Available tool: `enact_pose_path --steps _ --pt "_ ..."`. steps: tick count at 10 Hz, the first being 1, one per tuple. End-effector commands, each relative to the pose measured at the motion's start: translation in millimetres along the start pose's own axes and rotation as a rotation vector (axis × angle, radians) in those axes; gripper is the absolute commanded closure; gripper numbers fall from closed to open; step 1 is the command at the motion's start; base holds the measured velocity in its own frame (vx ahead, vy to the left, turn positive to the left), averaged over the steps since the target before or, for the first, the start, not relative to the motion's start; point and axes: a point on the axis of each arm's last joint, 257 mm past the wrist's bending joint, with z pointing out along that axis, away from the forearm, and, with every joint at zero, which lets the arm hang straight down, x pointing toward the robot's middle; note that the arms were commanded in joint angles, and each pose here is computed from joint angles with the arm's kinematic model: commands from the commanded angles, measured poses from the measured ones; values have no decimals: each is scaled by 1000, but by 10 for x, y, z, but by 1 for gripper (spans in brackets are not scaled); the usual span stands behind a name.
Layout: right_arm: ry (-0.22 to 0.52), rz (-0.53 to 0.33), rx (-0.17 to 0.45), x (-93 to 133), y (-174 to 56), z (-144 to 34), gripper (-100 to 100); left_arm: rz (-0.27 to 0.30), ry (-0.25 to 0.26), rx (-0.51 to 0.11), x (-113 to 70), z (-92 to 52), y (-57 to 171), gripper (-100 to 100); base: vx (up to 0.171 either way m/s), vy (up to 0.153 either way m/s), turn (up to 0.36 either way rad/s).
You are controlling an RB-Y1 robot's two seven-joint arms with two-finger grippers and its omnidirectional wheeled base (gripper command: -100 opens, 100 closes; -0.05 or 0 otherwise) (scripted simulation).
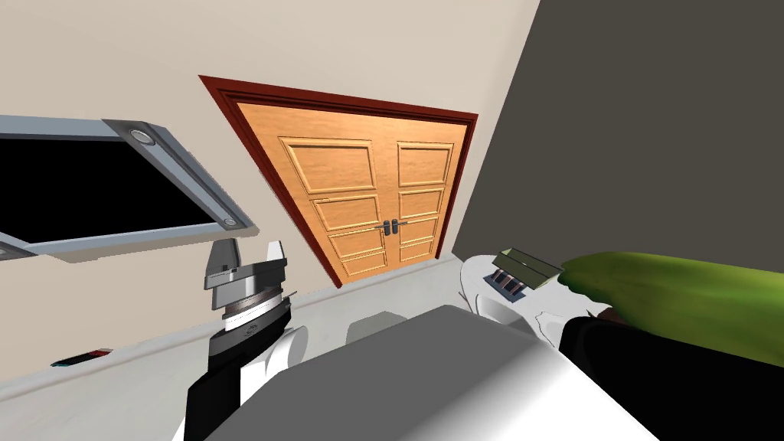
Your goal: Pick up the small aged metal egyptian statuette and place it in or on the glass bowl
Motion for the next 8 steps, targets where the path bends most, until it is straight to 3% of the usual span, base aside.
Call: enact_pose_path --steps 1,4,8 --pt "-1 -5 30 -96 -164 -74 100 0 0 0 0 0 0 0 108 159 -35" --pt "3 -9 41 -132 -213 -204 100 0 0 0 0 0 0 0 55 63 -3" --pt "11 -11 25 -97 -104 -381 100 0 0 0 0 0 0 0 48 -41 26"
